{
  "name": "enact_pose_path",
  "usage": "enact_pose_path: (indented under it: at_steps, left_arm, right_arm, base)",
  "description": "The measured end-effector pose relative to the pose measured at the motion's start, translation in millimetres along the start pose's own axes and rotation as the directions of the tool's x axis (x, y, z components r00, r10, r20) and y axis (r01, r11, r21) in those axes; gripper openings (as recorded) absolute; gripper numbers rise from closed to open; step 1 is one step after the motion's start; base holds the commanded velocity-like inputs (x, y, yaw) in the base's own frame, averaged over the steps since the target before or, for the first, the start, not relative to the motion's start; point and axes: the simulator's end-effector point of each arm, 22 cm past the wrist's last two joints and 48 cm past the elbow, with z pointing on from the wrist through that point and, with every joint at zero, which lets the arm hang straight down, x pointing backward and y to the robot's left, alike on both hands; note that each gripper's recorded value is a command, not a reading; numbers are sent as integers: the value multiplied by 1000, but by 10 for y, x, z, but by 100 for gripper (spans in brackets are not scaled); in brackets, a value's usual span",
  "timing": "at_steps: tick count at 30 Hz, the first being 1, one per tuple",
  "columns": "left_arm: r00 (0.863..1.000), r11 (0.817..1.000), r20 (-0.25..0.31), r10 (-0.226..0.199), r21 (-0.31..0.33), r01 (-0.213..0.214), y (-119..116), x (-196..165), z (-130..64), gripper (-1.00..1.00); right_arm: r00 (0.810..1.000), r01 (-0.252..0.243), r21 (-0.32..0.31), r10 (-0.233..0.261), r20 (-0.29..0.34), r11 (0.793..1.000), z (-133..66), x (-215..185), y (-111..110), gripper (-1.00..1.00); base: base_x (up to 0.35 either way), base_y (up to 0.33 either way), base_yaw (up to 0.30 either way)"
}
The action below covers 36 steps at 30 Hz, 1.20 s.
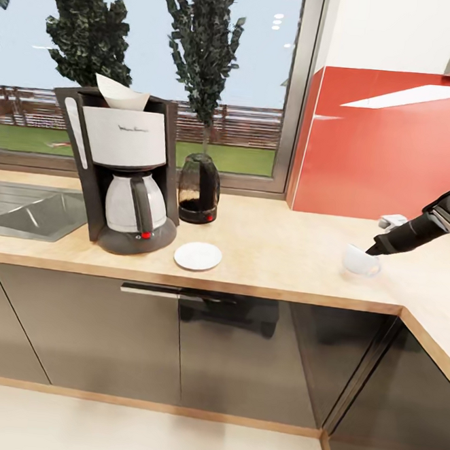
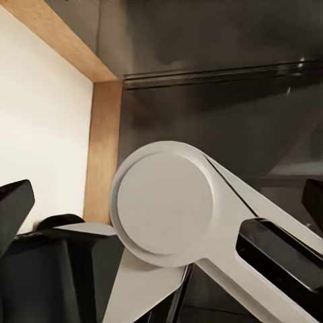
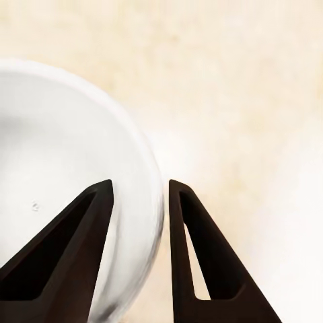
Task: Set up a coffee station on the kitchen countertop: keep the coffee maker on the countertop, move the bottle of coffee from the kitchen shelf to the counter next to the coffee maker, place a paper coffee filter on top of the coffee maker, put the saucer next to the coffee maker with the coffee cup on the saucer, and place the electric kettle next to the coffee maker.
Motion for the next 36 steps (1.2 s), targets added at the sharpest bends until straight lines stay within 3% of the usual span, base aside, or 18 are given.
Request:
enact_pose_path:
  at_steps: [5, 9, 17, 21, 36]
  left_arm:
    - [1000, 1000, 3, 7, 4, -7, -14, -15, 4, 100]
    - [1000, 1000, 4, 13, 7, -13, -25, -26, 7, 100]
    - [1000, 1000, 8, 24, 13, -25, -49, -50, 12, 100]
    - [1000, 999, 10, 29, 16, -30, -60, -61, 15, 100]
    - [999, 999, 17, 43, 25, -43, -95, -97, 23, 100]
  right_arm:
    - [1000, 22, -13, -22, 9, 1000, 1, -99, 147, -100]
    - [998, 67, -32, -66, 17, 997, 58, -276, 421, -100]
    - [983, 181, 65, -183, 29, 981, 44, -680, 724, -100]
    - [976, 214, 84, -217, 33, 973, 8, -789, 842, -100]
    - [964, 253, 89, -259, 56, 963, -113, -945, 1068, -100]
  base:
    - [0, 0, 0]
    - [0, 0, 0]
    - [0, 0, 0]
    - [0, 0, 0]
    - [0, 0, 0]
